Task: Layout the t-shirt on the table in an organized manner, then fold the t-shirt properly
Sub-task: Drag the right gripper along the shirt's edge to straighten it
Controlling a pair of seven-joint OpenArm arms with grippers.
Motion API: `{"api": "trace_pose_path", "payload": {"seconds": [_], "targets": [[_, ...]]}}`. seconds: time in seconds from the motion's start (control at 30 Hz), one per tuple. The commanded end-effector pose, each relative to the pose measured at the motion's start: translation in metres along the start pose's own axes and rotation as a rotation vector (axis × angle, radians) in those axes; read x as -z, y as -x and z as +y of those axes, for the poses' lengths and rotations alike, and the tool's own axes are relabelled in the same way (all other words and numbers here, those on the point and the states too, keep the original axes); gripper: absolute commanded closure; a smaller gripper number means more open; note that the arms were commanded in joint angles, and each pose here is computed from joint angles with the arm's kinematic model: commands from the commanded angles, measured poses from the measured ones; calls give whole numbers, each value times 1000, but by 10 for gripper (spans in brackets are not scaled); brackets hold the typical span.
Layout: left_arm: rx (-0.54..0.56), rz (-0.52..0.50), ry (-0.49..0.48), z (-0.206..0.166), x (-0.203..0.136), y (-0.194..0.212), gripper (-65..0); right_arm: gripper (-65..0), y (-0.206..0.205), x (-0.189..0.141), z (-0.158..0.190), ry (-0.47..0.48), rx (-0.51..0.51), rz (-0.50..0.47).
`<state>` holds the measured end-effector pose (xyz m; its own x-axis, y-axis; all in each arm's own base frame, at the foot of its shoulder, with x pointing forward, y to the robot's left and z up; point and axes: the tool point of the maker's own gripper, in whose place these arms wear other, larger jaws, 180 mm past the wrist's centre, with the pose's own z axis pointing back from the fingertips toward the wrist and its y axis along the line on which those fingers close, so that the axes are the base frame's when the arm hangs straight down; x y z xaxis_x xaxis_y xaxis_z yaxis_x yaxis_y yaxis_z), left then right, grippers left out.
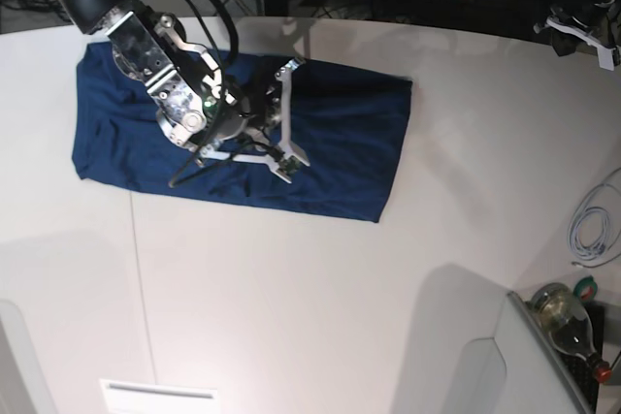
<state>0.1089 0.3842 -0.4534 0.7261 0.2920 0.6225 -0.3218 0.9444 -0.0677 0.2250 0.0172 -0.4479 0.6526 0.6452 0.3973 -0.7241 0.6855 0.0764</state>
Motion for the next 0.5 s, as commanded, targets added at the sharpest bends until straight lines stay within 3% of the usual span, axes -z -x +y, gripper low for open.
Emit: {"api": "trace_pose_path", "payload": {"seconds": [0.0,0.47], "targets": [[19,-36,-2,5,-4,-13,0,-9,-8,-6,2,-6,-1,-37],[51,-27,75,-26,16,-19,0,-8,16,-8,28,-55,51,-23]]}}
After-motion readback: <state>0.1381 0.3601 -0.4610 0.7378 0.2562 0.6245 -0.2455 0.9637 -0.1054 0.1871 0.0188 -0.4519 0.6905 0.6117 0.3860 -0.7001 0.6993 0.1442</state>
